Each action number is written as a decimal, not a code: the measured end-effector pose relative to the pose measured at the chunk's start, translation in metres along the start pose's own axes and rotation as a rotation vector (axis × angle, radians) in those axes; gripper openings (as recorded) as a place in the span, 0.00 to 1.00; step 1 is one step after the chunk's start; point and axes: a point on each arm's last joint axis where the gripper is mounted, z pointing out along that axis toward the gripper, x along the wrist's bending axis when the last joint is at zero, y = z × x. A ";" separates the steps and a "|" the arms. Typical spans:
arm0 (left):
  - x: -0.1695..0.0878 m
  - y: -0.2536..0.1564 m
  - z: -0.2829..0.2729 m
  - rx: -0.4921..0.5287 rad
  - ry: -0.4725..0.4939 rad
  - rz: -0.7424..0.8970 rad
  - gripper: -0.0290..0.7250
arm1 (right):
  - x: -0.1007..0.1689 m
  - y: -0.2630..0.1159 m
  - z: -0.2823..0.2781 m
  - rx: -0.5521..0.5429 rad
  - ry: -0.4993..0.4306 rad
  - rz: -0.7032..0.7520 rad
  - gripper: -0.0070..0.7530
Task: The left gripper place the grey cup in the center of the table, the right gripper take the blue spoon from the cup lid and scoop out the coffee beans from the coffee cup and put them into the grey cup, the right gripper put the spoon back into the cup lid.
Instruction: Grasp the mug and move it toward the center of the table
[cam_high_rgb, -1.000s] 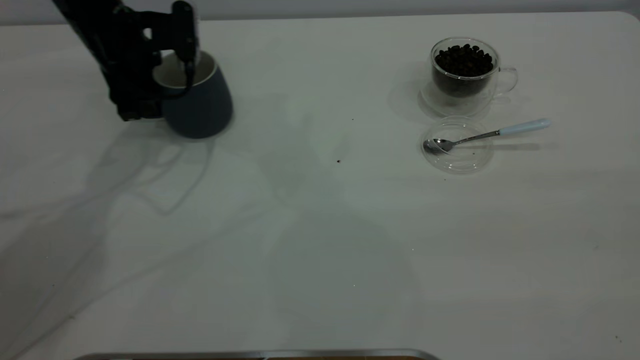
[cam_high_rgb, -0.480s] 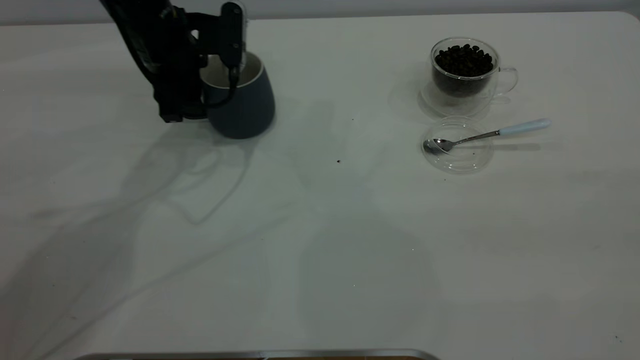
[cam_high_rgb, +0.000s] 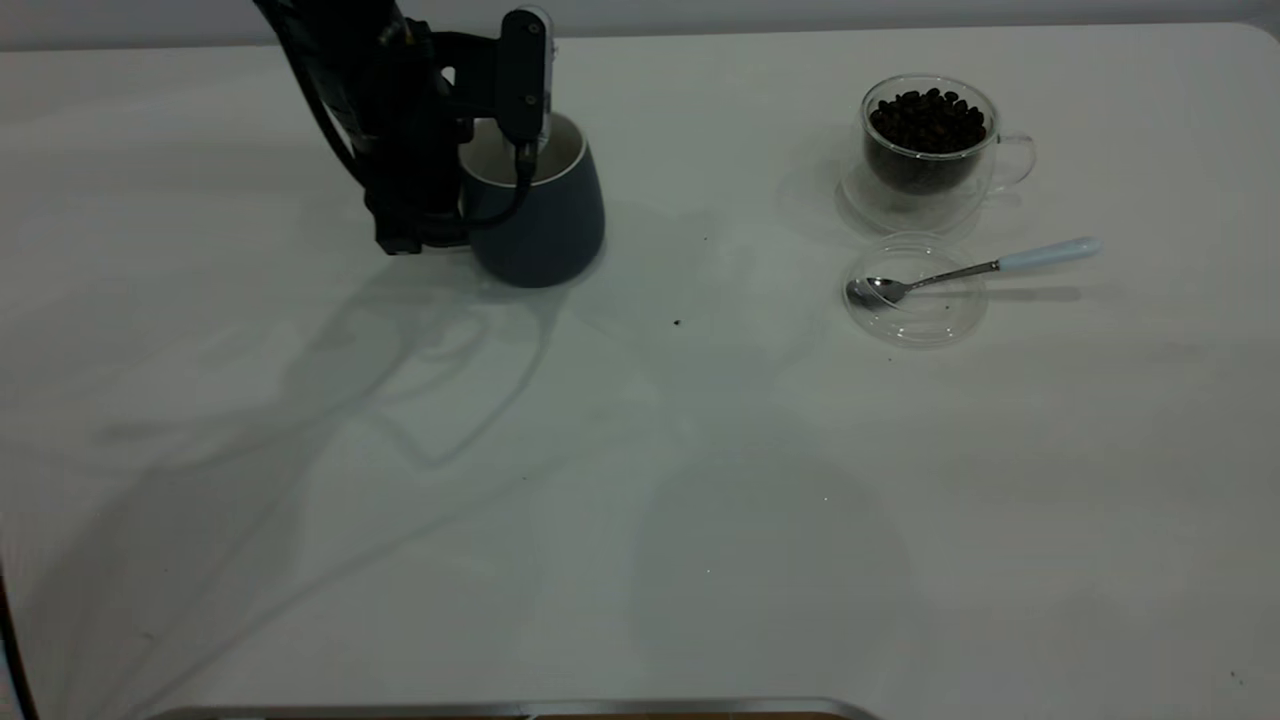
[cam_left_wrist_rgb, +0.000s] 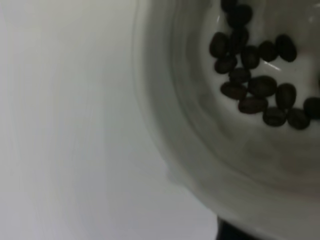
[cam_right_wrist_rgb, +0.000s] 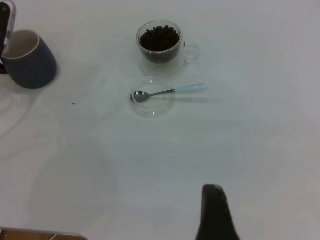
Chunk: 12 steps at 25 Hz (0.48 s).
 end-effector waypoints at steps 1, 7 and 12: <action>-0.001 0.002 0.000 -0.005 0.000 -0.003 0.64 | 0.000 0.000 0.000 0.000 0.000 0.000 0.74; -0.004 0.018 -0.001 -0.036 0.020 0.014 0.62 | 0.000 0.000 0.000 0.000 0.000 0.000 0.74; -0.004 0.021 -0.001 -0.043 0.025 0.000 0.59 | 0.000 0.000 0.000 0.000 0.000 0.000 0.74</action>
